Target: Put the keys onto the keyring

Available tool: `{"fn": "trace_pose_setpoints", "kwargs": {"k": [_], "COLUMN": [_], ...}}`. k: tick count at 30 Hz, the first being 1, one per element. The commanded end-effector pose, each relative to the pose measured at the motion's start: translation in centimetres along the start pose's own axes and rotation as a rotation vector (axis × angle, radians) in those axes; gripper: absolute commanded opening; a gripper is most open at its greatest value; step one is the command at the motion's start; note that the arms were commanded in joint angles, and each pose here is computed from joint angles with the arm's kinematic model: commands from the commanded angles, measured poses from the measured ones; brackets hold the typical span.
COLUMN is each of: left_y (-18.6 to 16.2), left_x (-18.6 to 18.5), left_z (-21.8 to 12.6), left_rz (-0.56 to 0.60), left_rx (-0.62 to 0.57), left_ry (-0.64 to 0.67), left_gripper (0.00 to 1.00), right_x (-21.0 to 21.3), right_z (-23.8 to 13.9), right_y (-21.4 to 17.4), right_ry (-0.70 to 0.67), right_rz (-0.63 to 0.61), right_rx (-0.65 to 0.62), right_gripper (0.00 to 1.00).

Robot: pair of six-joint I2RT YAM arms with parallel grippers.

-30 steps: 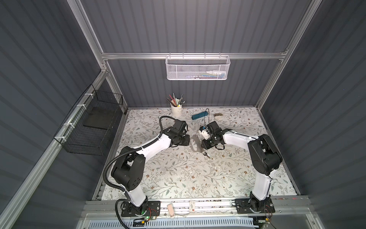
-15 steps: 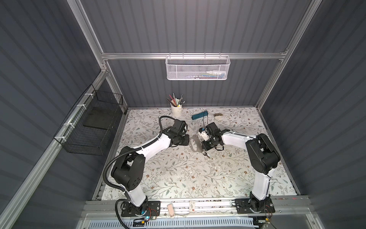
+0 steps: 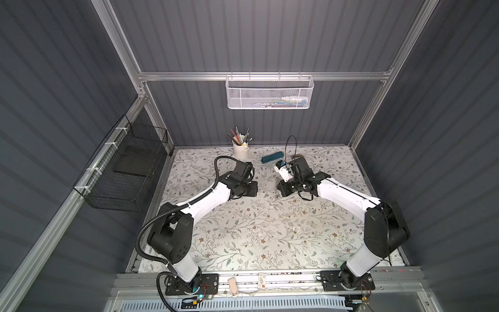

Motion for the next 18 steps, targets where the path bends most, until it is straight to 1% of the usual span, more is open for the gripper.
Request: {"fn": "trace_pose_setpoints", "kwargs": {"k": [1, 5, 7, 10, 14, 18], "left_y": [2.8, 5.1, 6.5, 7.6, 8.3, 8.3], "left_x": [-1.1, -2.2, -2.8, -3.4, -3.6, -3.7], "left_z": [-3.5, -6.3, -8.2, -10.2, -12.5, -13.5], "left_rz": [0.003, 0.032, 0.050, 0.066, 0.070, 0.074], "left_rx": [-0.103, -0.188, -0.245, -0.301, -0.359, -0.387], "left_ry": [-0.048, -0.100, -0.130, -0.160, -0.177, -0.184], "left_gripper": [0.35, 0.36, 0.37, 0.38, 0.39, 0.41], "right_x": [1.3, 2.4, 2.8, 3.3, 3.7, 3.8], "right_z": [-3.5, -7.0, -8.5, -10.1, -11.1, -11.1], "right_y": [1.6, 3.2, 3.9, 4.4, 4.9, 4.8], "right_ry": [0.023, 0.044, 0.054, 0.074, 0.094, 0.112], "right_rz": [-0.007, -0.020, -0.020, -0.024, -0.006, 0.018], "right_rx": [-0.065, -0.153, -0.190, -0.230, -0.251, -0.252], "right_gripper": [0.00, 0.00, 0.00, 0.00, 0.00, 0.00]}}
Point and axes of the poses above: each gripper's point midway between its finger pads, its own z axis out along the fingers, its own x axis along the line the jaws close on, y = z × x, the point moved 10 cm from there along -z, back along the fingers, and after that the axes turned 8 degrees about z, right-handed, at the moved point
